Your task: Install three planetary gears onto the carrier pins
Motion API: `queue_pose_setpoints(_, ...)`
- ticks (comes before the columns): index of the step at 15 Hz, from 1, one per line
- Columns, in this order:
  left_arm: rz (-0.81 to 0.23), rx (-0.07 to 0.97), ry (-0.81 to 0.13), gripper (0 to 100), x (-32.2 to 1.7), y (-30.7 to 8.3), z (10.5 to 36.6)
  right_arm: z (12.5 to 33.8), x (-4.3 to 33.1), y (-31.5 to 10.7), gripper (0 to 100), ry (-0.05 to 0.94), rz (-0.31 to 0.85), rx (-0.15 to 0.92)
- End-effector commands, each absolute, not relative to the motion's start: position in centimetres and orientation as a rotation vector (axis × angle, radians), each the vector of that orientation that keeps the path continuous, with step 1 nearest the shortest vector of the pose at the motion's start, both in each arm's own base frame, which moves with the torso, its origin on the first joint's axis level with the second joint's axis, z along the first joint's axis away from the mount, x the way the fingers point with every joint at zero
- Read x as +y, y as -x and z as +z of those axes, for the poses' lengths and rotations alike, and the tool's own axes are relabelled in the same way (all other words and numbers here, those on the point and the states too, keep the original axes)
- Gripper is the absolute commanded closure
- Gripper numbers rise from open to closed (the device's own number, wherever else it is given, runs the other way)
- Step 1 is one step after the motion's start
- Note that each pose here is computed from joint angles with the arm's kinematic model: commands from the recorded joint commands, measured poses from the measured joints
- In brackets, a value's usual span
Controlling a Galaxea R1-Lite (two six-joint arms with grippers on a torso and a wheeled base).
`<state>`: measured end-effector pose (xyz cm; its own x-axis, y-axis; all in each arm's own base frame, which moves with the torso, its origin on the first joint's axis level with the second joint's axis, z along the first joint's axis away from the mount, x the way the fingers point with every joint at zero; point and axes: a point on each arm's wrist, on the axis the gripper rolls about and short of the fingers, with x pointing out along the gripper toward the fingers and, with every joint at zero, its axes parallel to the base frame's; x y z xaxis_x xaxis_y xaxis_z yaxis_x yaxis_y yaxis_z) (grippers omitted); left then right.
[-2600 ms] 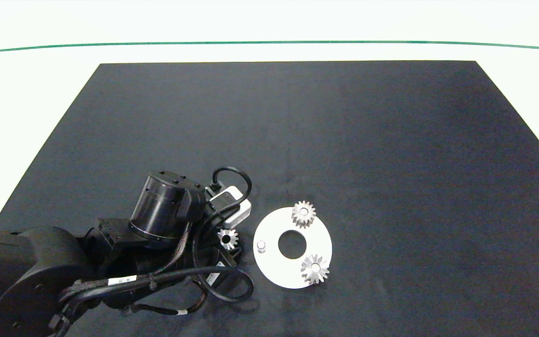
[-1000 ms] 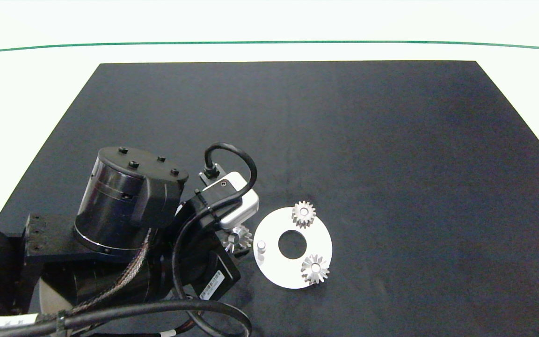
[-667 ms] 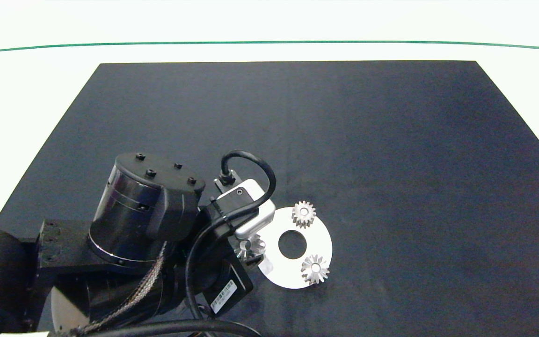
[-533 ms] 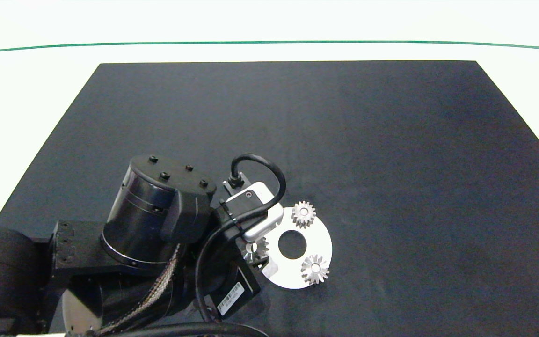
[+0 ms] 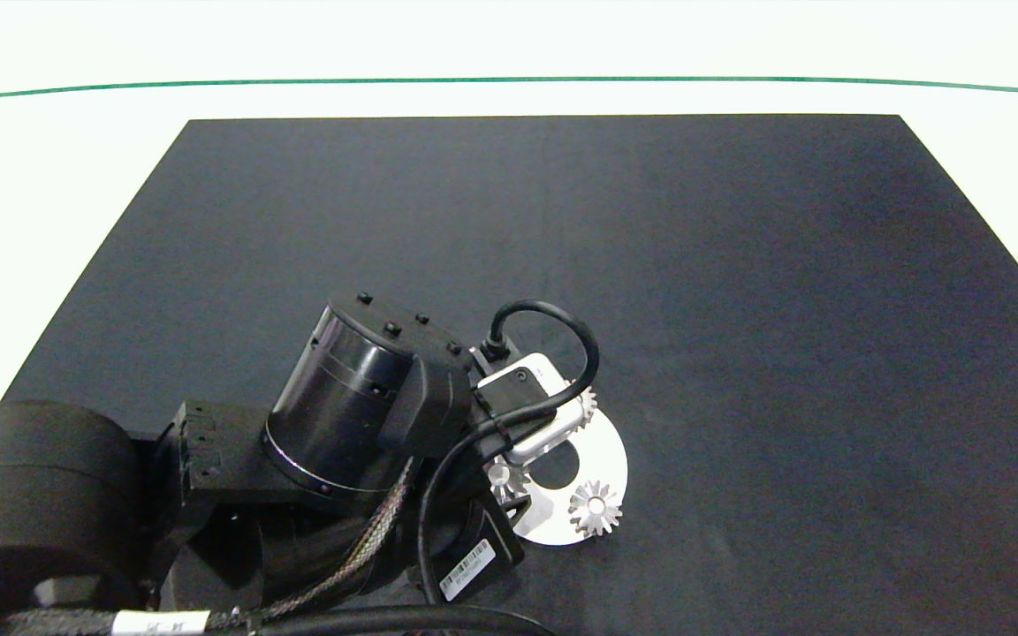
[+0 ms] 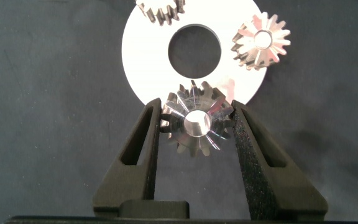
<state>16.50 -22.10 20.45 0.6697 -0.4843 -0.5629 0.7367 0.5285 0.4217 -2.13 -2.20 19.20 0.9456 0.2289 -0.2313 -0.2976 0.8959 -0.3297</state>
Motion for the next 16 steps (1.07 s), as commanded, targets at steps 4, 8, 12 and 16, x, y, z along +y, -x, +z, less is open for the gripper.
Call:
queue_pose_setpoints(4,-0.738,0.428,-0.72,100,-22.6,-17.1,19.7,19.1,-2.3,2.3,0,0.37,0.273,0.184)
queue_pose_setpoints(8,-0.733,0.418,-0.714,100,-23.0,-17.5,20.0,19.1,-2.3,2.3,0,0.371,0.273,0.187)
queue_pose_setpoints(12,-0.734,0.431,-0.723,100,-23.3,-17.8,19.5,19.1,-2.3,2.3,0,0.371,0.273,0.186)
queue_pose_setpoints(16,-0.729,0.451,-0.732,100,-23.7,-18.3,18.7,19.0,-2.3,2.3,0,0.371,0.273,0.186)
